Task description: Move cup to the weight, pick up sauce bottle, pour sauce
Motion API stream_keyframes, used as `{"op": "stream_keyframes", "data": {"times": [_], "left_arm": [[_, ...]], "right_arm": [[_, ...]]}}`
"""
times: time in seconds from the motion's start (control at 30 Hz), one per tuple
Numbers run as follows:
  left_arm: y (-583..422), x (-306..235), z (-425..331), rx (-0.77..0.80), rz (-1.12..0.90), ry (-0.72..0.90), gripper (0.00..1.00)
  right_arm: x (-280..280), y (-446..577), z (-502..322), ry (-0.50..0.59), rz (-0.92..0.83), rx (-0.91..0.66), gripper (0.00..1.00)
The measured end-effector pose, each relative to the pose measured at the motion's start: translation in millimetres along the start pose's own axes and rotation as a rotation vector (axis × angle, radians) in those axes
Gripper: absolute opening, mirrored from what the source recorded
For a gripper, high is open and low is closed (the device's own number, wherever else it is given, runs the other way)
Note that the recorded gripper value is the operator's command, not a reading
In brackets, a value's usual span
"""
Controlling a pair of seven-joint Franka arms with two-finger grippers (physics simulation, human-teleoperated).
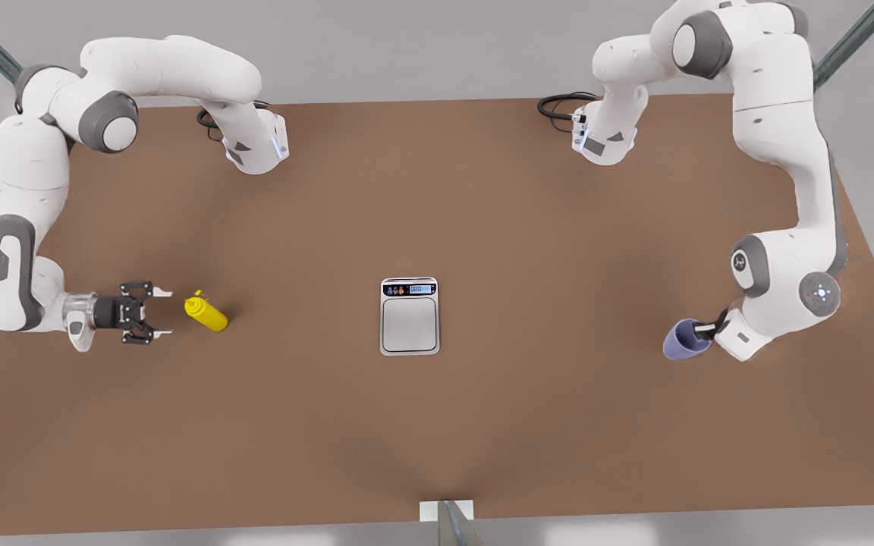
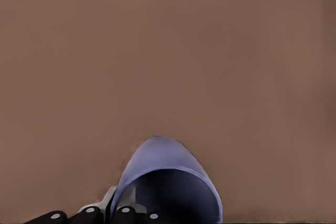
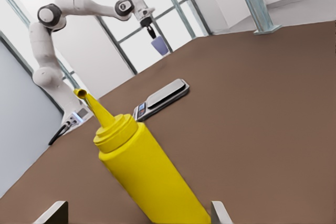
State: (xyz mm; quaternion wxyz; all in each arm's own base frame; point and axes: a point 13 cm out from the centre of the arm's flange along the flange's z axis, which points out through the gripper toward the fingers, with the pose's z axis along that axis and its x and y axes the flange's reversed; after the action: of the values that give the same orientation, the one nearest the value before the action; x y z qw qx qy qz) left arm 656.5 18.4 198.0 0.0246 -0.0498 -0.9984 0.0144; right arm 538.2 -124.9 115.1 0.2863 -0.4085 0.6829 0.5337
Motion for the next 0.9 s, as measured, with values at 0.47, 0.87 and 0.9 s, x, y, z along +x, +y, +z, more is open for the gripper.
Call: {"op": "stream_keyframes", "data": {"times": [0.47, 0.87, 0.9], "left_arm": [[-580.8, 33.8, 35.4, 0.138, 0.173, -0.017, 0.21], [-582.4, 38.5, 70.0, 0.139, -0.172, 0.045, 1.0], [-582.7, 37.0, 61.4, 0.148, -0.19, 0.043, 1.0]], "right_arm": [[38.9, 8.9, 25.6, -0.039, -0.289, -0.038, 1.0], [31.7, 2.6, 50.6, -0.052, -0.457, -0.057, 1.0], [31.0, 1.9, 51.8, -0.053, -0.467, -0.056, 1.0]]}}
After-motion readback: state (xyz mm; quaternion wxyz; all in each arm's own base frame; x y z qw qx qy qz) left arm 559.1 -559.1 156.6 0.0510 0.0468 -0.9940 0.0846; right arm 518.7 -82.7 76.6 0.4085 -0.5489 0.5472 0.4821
